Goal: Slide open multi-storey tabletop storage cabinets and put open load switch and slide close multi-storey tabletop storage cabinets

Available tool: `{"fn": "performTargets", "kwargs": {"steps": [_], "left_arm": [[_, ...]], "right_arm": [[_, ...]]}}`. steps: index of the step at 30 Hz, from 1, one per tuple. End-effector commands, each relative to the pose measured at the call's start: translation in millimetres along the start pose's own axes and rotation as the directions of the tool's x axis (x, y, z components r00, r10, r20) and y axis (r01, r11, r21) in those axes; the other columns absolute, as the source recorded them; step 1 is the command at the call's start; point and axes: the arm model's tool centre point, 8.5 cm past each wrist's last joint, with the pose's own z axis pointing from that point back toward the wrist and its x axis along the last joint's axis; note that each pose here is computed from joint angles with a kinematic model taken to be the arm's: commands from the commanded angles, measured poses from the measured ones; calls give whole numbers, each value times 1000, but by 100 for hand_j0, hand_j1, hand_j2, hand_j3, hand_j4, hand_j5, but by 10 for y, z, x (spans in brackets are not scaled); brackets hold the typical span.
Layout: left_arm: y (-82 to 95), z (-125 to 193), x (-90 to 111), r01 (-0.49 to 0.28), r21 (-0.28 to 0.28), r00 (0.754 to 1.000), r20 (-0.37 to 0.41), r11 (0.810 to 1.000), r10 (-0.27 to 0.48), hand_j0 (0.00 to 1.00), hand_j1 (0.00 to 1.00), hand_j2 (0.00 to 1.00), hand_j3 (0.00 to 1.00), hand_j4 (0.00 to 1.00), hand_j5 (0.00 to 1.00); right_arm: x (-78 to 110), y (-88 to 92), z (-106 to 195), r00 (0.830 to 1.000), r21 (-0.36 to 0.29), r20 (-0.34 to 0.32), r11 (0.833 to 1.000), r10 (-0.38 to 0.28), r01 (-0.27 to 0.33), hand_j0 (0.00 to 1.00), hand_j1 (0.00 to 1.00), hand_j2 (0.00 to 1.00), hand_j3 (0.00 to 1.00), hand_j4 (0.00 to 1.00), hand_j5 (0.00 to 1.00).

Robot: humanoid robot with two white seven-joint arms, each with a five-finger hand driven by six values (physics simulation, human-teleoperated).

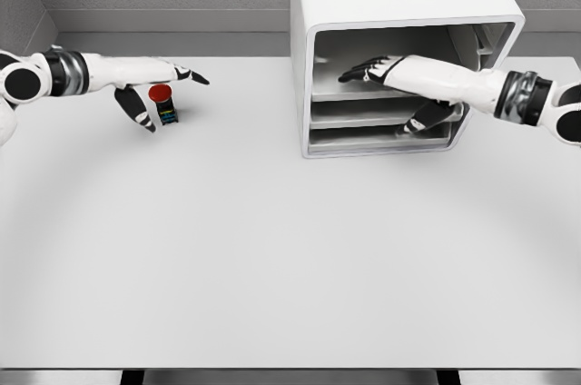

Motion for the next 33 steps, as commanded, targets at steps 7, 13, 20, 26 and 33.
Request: {"fn": "performTargets", "kwargs": {"steps": [7,13,20,26,33], "left_arm": [[17,-45,-42,17,-23,999,-38,1000,-17,100,100,100,100,100,100],[16,-54,-52,11,-25,999,-43,1000,-13,98,98,98,98,98,98],[-6,-62,-73,3,-28,999,-50,1000,-4,88,88,88,88,88,88],[-28,-67,-104,-6,-34,998,-63,999,4,88,88,88,88,88,88],[-14,-57,-135,-15,-32,997,-75,999,12,88,88,88,88,88,88]], "right_arm": [[-94,96,55,999,11,-33,1000,-15,15,100,100,100,100,100,100],[-82,154,130,999,23,-35,1000,-17,17,100,100,100,100,100,100],[150,96,190,999,28,28,999,19,-20,100,100,100,100,100,100],[258,65,350,998,42,42,998,47,-49,100,100,100,100,100,100],[349,63,566,997,45,43,997,61,-63,100,100,100,100,100,100]]}}
